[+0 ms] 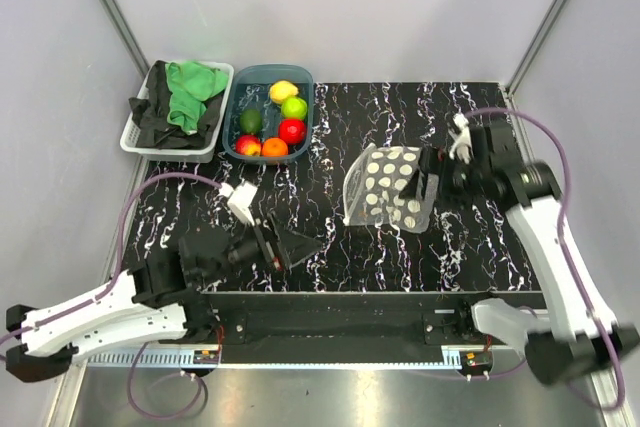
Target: Open the zip-top bag and remove the fake food
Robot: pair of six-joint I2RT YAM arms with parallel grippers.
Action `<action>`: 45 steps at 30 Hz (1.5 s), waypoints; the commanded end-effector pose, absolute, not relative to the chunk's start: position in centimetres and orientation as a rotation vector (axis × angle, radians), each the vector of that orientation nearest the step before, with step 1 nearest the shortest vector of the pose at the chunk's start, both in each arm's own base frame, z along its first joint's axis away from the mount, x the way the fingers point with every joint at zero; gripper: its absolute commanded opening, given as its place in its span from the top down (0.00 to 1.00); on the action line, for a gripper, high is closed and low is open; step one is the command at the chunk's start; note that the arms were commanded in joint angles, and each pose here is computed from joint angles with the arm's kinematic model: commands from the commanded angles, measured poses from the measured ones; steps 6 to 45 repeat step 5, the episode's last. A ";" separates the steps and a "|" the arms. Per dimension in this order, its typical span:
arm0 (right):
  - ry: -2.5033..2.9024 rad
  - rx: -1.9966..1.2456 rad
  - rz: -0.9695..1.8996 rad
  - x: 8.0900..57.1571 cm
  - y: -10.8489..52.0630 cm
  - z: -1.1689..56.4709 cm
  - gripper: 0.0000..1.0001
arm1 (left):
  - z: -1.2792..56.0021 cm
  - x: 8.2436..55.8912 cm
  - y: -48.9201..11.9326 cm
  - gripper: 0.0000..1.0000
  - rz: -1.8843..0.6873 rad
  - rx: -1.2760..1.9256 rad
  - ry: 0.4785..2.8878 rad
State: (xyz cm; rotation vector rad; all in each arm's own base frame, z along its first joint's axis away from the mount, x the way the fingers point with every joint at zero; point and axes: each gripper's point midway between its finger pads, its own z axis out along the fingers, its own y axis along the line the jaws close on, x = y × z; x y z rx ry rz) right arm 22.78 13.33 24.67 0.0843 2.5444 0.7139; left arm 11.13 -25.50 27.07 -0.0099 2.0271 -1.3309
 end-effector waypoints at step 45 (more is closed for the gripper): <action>2.263 0.001 1.143 15.6 16.4 28.4 0.00 | 35.9 6.9 -26.6 0.01 -1.804 0.054 1.652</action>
